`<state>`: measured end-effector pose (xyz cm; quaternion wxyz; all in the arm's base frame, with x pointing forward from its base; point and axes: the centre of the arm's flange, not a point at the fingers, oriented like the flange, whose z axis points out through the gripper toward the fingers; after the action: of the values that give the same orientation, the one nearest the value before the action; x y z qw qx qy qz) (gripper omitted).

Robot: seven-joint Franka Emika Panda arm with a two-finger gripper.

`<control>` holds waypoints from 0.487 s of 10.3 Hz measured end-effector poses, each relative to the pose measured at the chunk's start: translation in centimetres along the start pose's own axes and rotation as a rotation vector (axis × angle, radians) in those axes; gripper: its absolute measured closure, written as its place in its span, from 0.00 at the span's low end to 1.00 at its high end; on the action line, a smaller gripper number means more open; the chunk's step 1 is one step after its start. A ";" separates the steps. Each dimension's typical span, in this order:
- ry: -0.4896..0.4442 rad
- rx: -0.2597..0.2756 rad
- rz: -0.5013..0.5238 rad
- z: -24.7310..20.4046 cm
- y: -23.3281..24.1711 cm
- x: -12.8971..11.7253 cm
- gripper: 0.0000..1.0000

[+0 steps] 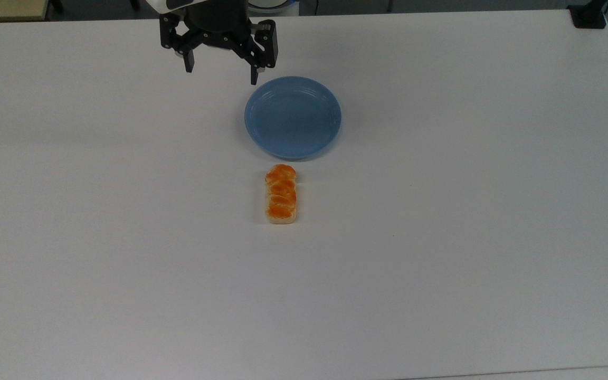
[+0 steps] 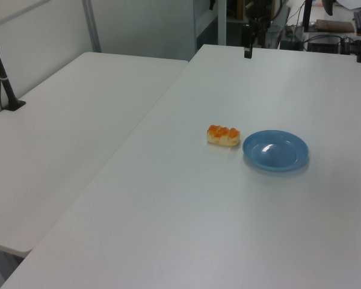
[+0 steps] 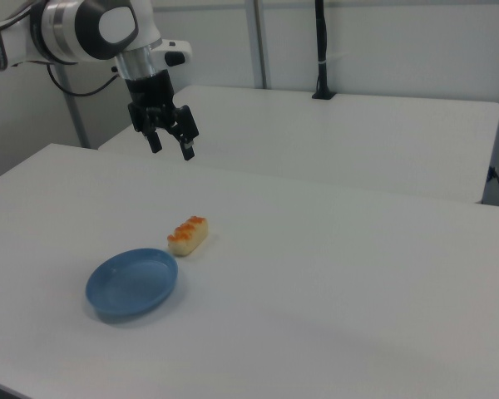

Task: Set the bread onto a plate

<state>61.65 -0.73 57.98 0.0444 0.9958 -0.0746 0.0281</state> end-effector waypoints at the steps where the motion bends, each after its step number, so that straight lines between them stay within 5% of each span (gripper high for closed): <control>1: -0.001 0.000 -0.001 0.0 -0.1 0.0 0.00; 5: -0.007 0.000 -0.005 0.4 -0.3 0.0 0.00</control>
<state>61.67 -0.50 57.58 0.0445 0.9961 -0.0726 0.0244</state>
